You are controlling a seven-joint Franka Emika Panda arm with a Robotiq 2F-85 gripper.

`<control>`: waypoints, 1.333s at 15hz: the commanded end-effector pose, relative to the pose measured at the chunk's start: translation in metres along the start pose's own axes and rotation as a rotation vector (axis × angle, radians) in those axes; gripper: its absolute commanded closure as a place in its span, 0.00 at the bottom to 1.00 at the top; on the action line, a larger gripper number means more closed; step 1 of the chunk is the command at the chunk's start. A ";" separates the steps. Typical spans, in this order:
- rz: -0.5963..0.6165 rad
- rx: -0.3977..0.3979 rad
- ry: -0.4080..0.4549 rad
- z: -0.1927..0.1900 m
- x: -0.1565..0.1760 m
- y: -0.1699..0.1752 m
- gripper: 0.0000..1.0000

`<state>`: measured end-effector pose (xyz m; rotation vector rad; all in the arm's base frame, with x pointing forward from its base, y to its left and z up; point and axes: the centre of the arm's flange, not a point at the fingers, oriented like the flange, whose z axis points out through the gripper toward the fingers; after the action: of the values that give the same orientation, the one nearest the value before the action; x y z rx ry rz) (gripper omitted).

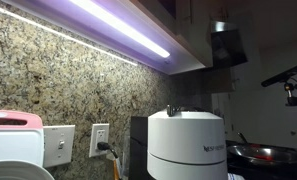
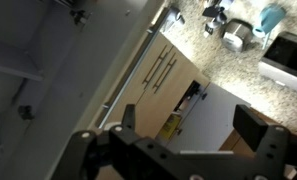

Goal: Open the top left cabinet door

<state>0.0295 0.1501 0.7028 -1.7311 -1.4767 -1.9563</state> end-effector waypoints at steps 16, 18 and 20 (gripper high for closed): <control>0.254 -0.468 0.386 0.072 -0.053 0.089 0.00; 0.265 -0.475 0.369 0.076 -0.052 0.088 0.00; 0.258 -0.477 0.378 0.079 -0.046 0.082 0.00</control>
<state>0.1308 0.1211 0.7236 -1.5208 -0.6950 -2.3972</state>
